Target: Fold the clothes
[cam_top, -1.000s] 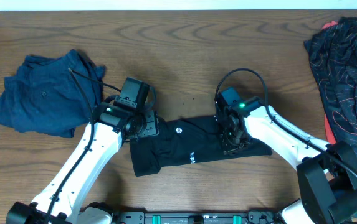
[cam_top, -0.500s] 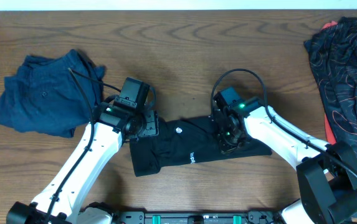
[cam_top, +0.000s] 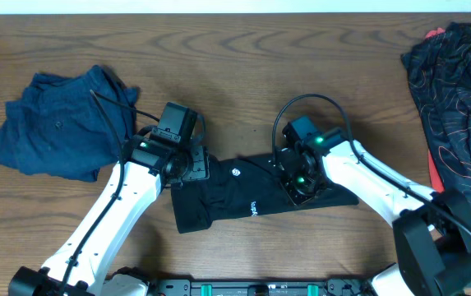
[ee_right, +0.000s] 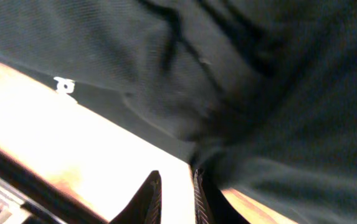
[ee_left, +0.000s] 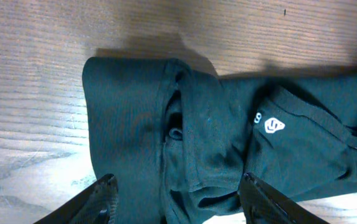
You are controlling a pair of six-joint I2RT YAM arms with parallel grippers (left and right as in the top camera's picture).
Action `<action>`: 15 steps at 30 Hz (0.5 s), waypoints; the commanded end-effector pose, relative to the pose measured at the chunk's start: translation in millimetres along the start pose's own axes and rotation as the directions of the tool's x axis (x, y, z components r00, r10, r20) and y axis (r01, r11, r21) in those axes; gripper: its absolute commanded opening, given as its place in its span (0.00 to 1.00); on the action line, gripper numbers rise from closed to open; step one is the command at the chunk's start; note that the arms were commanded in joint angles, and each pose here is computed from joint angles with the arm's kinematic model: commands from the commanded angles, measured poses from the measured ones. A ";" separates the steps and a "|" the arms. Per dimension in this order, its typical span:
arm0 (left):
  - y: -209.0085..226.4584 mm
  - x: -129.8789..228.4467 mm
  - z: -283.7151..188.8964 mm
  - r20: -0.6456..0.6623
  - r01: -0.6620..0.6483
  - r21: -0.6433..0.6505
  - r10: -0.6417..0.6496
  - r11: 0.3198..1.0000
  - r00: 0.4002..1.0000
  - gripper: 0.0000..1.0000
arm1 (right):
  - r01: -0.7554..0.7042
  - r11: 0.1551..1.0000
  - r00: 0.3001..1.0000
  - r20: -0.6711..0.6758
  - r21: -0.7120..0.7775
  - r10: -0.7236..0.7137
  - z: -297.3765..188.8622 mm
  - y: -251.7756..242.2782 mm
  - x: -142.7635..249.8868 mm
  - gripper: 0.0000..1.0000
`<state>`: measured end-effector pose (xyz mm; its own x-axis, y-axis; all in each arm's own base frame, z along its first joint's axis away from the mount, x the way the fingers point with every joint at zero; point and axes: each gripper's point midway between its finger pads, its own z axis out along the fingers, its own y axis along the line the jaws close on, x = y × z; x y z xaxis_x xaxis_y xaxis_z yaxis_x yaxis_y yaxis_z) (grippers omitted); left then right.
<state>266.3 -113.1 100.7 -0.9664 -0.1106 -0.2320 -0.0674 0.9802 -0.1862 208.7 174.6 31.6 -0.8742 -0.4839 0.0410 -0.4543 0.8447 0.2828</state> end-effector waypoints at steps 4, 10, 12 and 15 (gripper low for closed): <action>4.3 4.7 5.0 -0.017 0.013 -0.012 -0.014 1.000 1.000 0.64 | -0.018 0.994 0.990 0.140 0.105 0.003 -37.1 -6.1 -19.1 0.24; 4.4 4.6 5.0 -0.017 0.013 -0.012 -0.013 1.000 1.000 0.64 | -0.026 0.993 0.997 0.070 0.112 0.018 -22.0 -9.9 -4.1 0.25; 4.3 4.6 5.0 -0.017 0.013 -0.012 -0.013 1.000 1.000 0.64 | -0.021 0.993 0.999 0.052 0.114 0.016 -15.0 -10.1 -1.0 0.25; 4.3 4.6 5.0 -0.017 0.013 -0.012 -0.013 1.000 1.000 0.64 | -0.007 0.993 0.999 0.053 0.114 0.001 -6.4 -8.6 -1.5 0.26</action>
<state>266.5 -113.2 100.7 -0.9663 -0.1106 -0.2326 -0.0673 0.9801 -0.1865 223.1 166.3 46.3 -0.8855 -0.4630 -0.0390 -0.4620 0.8682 0.1812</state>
